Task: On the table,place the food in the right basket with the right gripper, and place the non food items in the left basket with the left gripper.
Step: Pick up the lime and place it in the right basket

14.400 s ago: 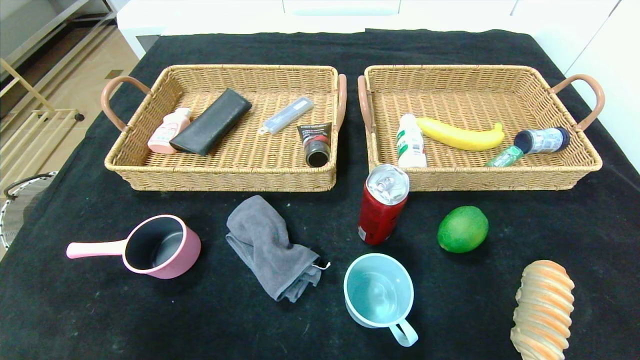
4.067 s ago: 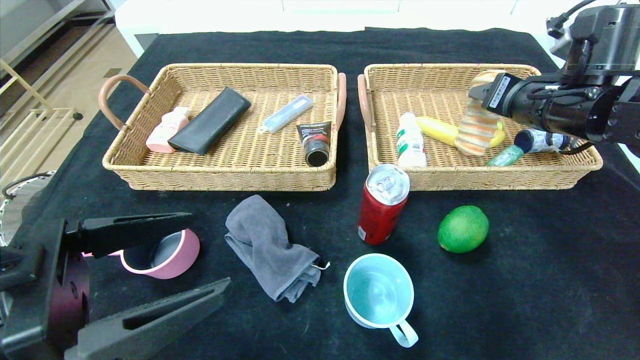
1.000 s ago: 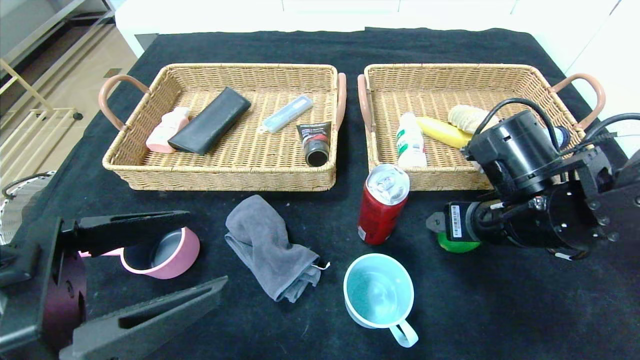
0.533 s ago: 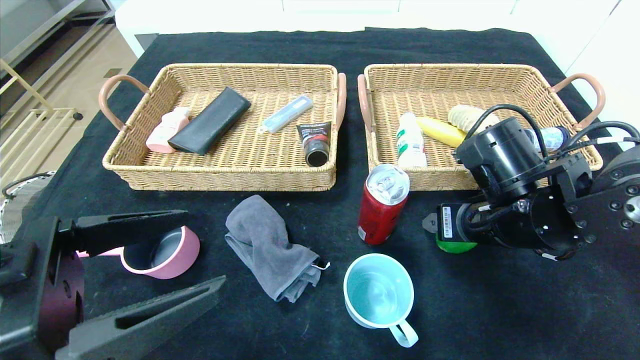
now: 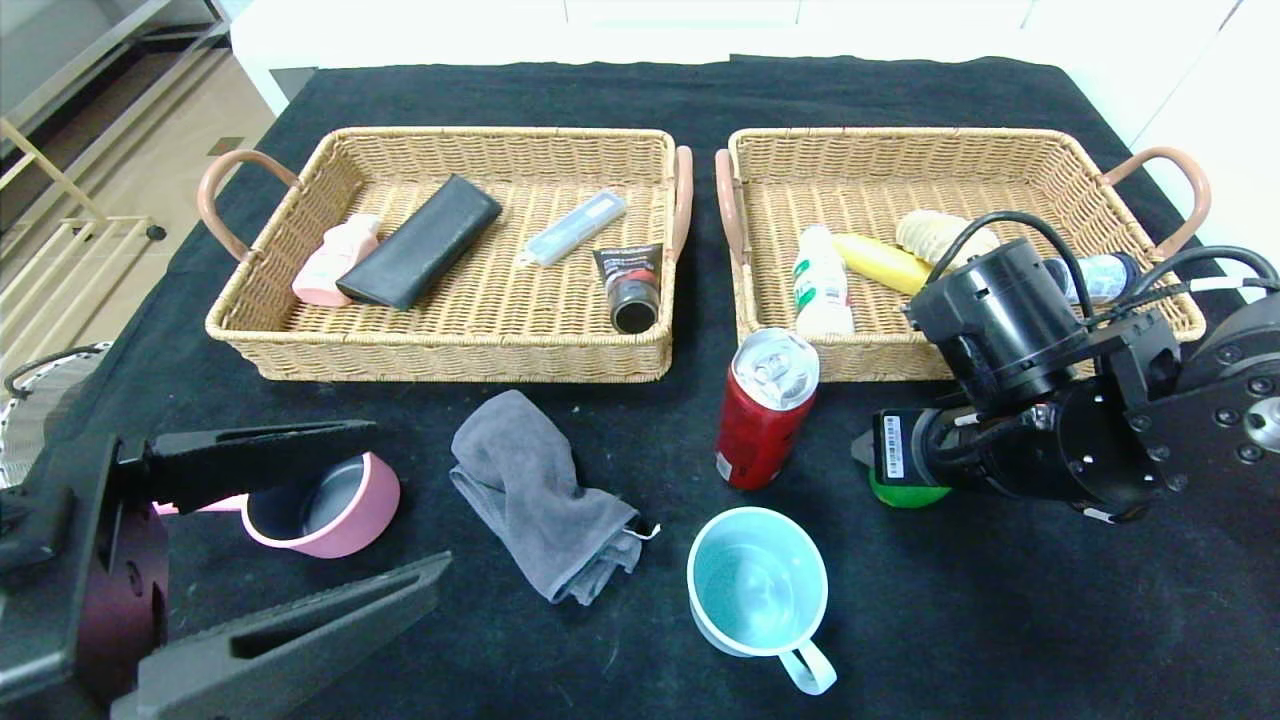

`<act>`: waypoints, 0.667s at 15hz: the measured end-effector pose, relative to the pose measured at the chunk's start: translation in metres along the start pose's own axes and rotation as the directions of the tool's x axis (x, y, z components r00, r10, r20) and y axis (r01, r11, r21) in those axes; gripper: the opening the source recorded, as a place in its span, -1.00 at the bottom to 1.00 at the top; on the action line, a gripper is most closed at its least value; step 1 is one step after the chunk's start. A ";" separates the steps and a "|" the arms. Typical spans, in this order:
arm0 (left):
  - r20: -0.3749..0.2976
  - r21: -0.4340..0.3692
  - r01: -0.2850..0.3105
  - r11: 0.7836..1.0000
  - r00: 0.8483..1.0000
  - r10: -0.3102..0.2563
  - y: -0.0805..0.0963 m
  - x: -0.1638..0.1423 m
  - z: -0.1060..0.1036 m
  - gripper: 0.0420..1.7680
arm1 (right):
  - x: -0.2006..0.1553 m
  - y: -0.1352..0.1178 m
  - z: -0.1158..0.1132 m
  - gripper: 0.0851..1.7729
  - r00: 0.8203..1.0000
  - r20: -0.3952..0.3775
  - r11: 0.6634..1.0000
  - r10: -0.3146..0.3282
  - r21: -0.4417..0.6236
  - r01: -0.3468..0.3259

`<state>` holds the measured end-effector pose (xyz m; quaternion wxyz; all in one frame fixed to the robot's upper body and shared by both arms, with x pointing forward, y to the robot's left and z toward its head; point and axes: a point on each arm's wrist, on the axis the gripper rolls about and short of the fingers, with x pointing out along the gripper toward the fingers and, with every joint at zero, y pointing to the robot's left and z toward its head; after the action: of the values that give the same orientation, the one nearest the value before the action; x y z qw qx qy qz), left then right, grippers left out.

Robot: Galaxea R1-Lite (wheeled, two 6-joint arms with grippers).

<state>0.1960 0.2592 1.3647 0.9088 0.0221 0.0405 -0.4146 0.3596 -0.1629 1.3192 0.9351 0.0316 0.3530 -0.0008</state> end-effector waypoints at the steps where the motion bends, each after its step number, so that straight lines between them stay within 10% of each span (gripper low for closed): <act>1: -0.001 0.001 0.000 1.000 1.000 0.000 0.000 0.000 0.000 0.94 | 0.001 0.000 0.000 0.39 1.000 -0.001 1.000 -0.001 -0.001 0.001; 10: -0.003 0.004 0.001 1.000 1.000 -0.001 0.000 0.000 -0.001 0.94 | 0.002 0.001 -0.001 0.39 1.000 -0.007 1.000 -0.002 -0.003 0.002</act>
<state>0.1960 0.2591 1.3638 0.9086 0.0245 0.0411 -0.4149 0.3604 -0.1623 1.3175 0.9339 0.0296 0.3564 -0.0011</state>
